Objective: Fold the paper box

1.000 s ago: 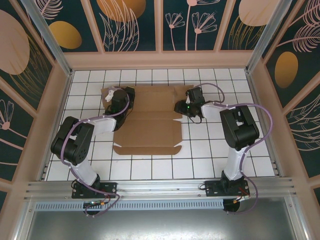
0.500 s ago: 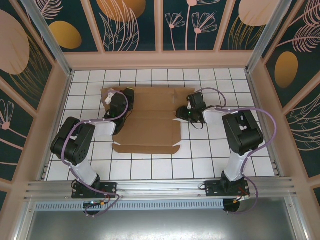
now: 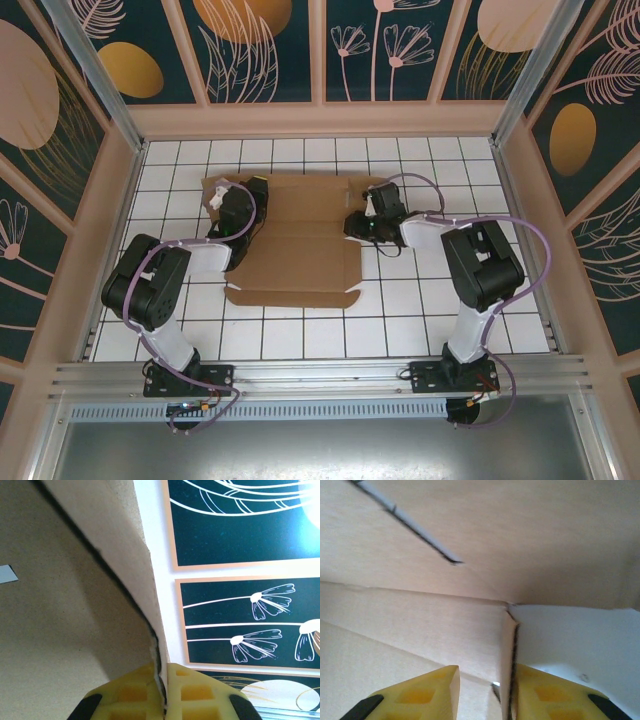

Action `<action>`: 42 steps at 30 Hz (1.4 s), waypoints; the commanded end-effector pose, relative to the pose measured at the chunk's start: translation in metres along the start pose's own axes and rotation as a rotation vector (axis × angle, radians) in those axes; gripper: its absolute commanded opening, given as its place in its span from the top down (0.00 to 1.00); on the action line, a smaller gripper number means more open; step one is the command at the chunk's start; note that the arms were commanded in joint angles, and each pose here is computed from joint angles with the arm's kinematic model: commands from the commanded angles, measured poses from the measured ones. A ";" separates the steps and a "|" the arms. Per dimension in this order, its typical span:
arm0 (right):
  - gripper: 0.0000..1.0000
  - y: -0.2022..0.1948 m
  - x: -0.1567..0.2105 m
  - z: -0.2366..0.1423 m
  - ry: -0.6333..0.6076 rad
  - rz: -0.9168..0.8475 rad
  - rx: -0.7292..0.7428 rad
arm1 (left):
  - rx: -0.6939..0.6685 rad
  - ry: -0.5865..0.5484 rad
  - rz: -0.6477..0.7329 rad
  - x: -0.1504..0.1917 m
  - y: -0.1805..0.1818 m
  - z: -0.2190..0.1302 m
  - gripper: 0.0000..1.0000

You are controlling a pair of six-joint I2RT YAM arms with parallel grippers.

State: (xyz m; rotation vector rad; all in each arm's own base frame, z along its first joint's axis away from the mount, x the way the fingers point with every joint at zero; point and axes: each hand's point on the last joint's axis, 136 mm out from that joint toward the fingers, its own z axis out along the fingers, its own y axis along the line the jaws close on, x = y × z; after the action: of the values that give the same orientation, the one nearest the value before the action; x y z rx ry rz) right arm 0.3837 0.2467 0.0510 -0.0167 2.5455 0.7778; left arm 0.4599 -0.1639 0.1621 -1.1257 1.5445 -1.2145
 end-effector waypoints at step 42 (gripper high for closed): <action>0.60 0.052 -0.003 -0.006 -0.267 -0.168 0.010 | -0.014 -0.046 0.035 -0.011 -0.006 -0.010 1.00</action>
State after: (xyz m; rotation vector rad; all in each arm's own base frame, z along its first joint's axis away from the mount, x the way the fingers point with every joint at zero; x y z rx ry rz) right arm 0.3687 0.2864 0.0552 -0.1683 2.3780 0.6436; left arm 0.4574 -0.1547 0.1665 -1.1417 1.5350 -1.1904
